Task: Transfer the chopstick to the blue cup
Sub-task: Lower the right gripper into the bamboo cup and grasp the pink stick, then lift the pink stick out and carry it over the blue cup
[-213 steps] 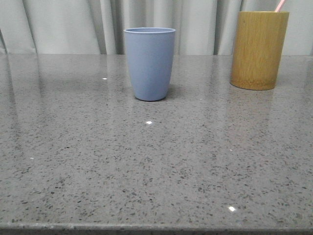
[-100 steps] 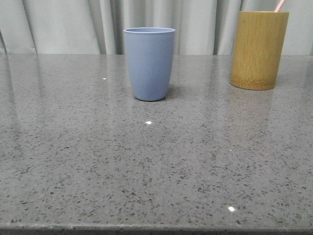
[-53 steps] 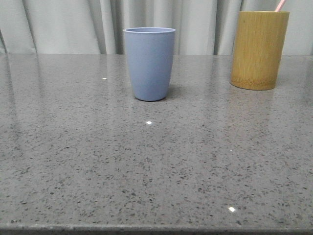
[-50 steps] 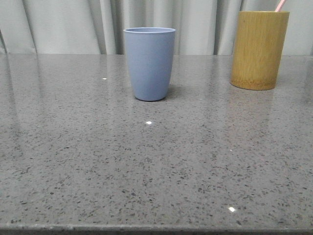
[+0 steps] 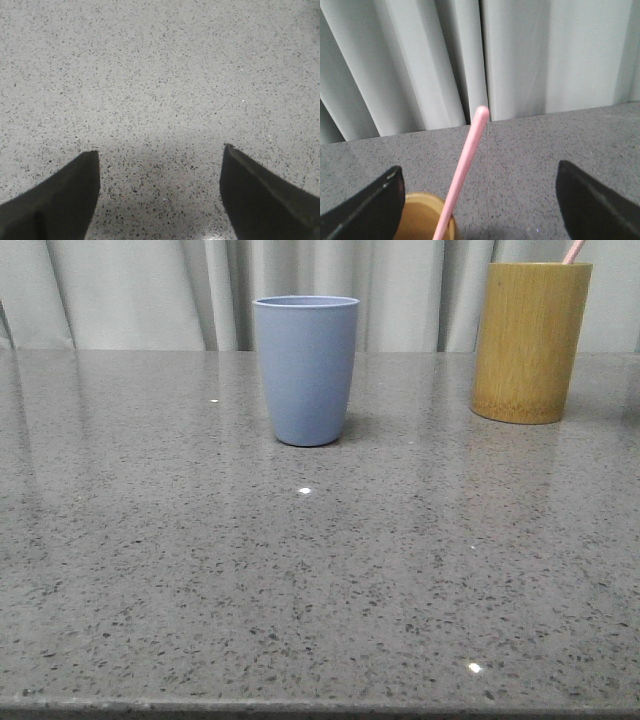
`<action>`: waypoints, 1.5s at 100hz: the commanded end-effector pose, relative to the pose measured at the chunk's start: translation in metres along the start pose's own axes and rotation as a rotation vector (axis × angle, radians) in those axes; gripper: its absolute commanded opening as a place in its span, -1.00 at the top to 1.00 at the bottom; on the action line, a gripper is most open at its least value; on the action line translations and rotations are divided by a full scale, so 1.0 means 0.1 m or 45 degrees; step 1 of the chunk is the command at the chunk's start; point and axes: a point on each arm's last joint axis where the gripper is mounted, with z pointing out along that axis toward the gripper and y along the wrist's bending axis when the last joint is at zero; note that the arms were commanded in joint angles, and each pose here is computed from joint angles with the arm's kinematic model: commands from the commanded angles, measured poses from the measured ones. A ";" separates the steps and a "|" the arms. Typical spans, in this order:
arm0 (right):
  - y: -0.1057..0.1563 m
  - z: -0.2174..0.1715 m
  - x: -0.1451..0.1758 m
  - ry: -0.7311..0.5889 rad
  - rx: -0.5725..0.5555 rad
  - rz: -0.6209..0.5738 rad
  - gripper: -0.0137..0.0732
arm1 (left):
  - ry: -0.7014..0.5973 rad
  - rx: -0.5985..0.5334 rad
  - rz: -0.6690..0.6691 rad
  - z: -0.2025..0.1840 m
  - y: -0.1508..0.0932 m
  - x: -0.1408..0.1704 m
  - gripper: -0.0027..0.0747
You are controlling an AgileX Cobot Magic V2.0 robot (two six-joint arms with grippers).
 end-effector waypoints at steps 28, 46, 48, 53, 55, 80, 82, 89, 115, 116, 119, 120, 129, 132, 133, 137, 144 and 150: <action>0.07 0.31 -0.31 -0.201 -0.021 0.016 -0.73 | -0.131 0.008 -0.011 -0.07 -0.01 -0.13 -0.34; 0.07 0.39 -0.28 -0.191 -0.021 0.054 -0.71 | -0.131 0.008 -0.011 -0.07 -0.01 -0.13 -0.34; 0.07 0.39 -0.28 -0.190 -0.021 0.058 -0.70 | -0.131 0.008 -0.011 -0.07 -0.01 -0.13 -0.34; 0.07 0.39 -0.28 -0.190 -0.022 0.064 -0.65 | -0.131 0.008 -0.011 -0.07 -0.01 -0.13 -0.34; 0.07 0.39 -0.28 -0.188 -0.022 0.070 -0.62 | -0.131 0.008 -0.011 -0.07 -0.01 -0.13 -0.34; 0.07 0.39 -0.26 -0.163 -0.022 0.093 -0.25 | -0.131 0.008 -0.011 -0.07 -0.01 -0.13 -0.34; 0.07 0.39 -0.26 -0.160 -0.022 0.093 -0.23 | -0.131 0.008 -0.011 -0.07 -0.01 -0.13 -0.34; 0.07 0.39 -0.26 -0.152 -0.022 0.093 -0.16 | -0.133 0.007 -0.011 -0.07 -0.01 -0.13 -0.34; 0.07 0.39 -0.28 -0.183 -0.024 0.104 0.14 | -0.133 0.007 -0.011 -0.07 -0.01 -0.13 -0.34; 0.07 0.39 -0.28 -0.184 -0.024 0.105 0.17 | -0.133 0.007 -0.011 -0.07 -0.01 -0.13 -0.34; 0.07 0.39 -0.28 -0.188 -0.025 0.105 0.21 | -0.133 0.007 -0.011 -0.07 -0.01 -0.13 -0.34; 0.07 0.39 -0.28 -0.191 -0.025 0.105 0.23 | -0.133 0.007 -0.011 -0.07 -0.01 -0.13 -0.34; 0.07 0.38 -0.29 -0.204 -0.026 0.112 0.36 | -0.133 0.007 -0.011 -0.07 -0.01 -0.13 -0.34; 0.07 0.38 -0.30 -0.206 -0.027 0.118 0.40 | -0.133 0.007 -0.011 -0.07 -0.01 -0.13 -0.34; 0.07 0.38 -0.30 -0.206 -0.027 0.120 0.41 | -0.133 0.007 -0.011 -0.07 -0.01 -0.13 -0.34; 0.07 0.38 -0.30 -0.213 -0.028 0.129 0.47 | -0.133 0.007 -0.011 -0.07 -0.01 -0.13 -0.34; 0.07 0.38 -0.31 -0.224 -0.030 0.143 0.55 | -0.133 0.007 -0.011 -0.07 -0.01 -0.13 -0.34; 0.07 0.38 -0.32 -0.236 -0.032 0.147 0.62 | -0.133 0.007 -0.011 -0.07 -0.01 -0.13 -0.34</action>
